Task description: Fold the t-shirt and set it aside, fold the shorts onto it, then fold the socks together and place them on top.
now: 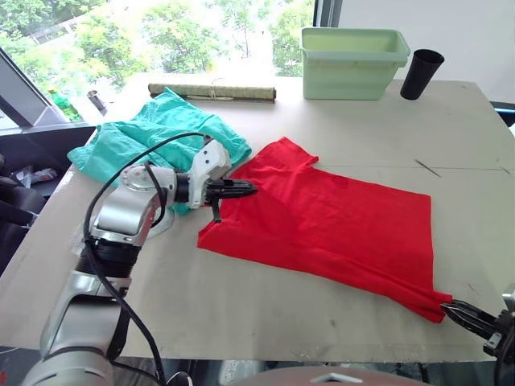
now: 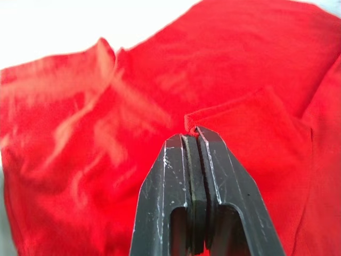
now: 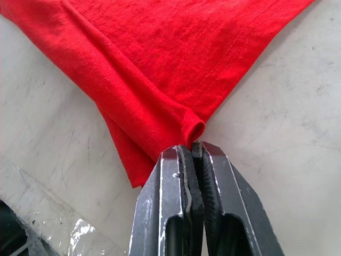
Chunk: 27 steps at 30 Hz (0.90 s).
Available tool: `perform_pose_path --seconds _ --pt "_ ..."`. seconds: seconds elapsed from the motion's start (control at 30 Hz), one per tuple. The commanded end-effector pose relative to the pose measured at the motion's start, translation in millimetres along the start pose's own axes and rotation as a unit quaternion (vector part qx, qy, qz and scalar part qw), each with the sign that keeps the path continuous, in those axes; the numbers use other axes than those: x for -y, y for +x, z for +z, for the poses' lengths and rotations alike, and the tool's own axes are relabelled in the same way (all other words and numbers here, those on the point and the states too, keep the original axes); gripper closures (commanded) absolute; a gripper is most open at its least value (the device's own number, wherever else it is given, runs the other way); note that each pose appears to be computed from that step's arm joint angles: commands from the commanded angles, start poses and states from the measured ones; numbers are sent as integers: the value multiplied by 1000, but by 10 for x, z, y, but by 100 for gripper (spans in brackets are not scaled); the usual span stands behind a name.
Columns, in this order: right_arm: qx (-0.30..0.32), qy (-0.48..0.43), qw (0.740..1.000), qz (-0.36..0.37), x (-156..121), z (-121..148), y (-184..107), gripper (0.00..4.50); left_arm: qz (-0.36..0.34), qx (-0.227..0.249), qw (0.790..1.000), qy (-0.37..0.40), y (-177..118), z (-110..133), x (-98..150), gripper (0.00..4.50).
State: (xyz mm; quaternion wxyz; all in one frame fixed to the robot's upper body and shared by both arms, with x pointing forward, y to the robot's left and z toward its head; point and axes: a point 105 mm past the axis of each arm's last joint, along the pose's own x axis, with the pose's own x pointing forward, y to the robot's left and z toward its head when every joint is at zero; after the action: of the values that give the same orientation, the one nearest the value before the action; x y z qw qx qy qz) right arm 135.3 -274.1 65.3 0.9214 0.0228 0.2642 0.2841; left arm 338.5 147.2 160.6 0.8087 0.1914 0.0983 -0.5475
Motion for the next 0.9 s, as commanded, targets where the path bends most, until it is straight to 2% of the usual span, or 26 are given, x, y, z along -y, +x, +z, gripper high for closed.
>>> perform_pose_path --seconds 0.03,0.2,0.27,0.3,0.37,0.47,0.53,0.57,0.67,0.73,0.8,0.9 --pt "5 -23 1000 2 18 80 17 450 -1 -4 1000 29 27 18 -16 446" --pt "36 -43 998 -7 51 203 57 450 18 -27 998 46 70 -113 -101 446" --pt "56 -53 997 -22 109 277 65 388 31 -38 998 50 87 -177 -141 450" --pt "62 -58 996 -29 136 301 66 360 34 -41 997 52 97 -201 -151 378" --pt "71 -61 995 -37 165 324 61 270 38 -47 996 62 129 -248 -152 310" --pt "77 -58 994 -43 182 329 40 121 52 -51 994 79 149 -299 -170 165" --pt "93 -46 994 -44 186 369 9 18 77 -38 995 58 126 -290 -243 61" --pt "98 -41 993 -45 186 382 -4 0 86 -32 995 49 115 -281 -275 11" --pt "102 -26 994 -42 166 365 -69 0 140 20 990 13 22 -127 -452 5" --pt "88 -16 995 -34 114 302 -113 0 147 56 987 3 -57 -2 -467 5" --pt "63 -7 998 -20 44 205 -147 0 109 66 992 3 -130 29 -312 5" --pt "22 -1 1000 3 -73 40 -179 0 45 56 997 -9 -283 -15 -28 5"
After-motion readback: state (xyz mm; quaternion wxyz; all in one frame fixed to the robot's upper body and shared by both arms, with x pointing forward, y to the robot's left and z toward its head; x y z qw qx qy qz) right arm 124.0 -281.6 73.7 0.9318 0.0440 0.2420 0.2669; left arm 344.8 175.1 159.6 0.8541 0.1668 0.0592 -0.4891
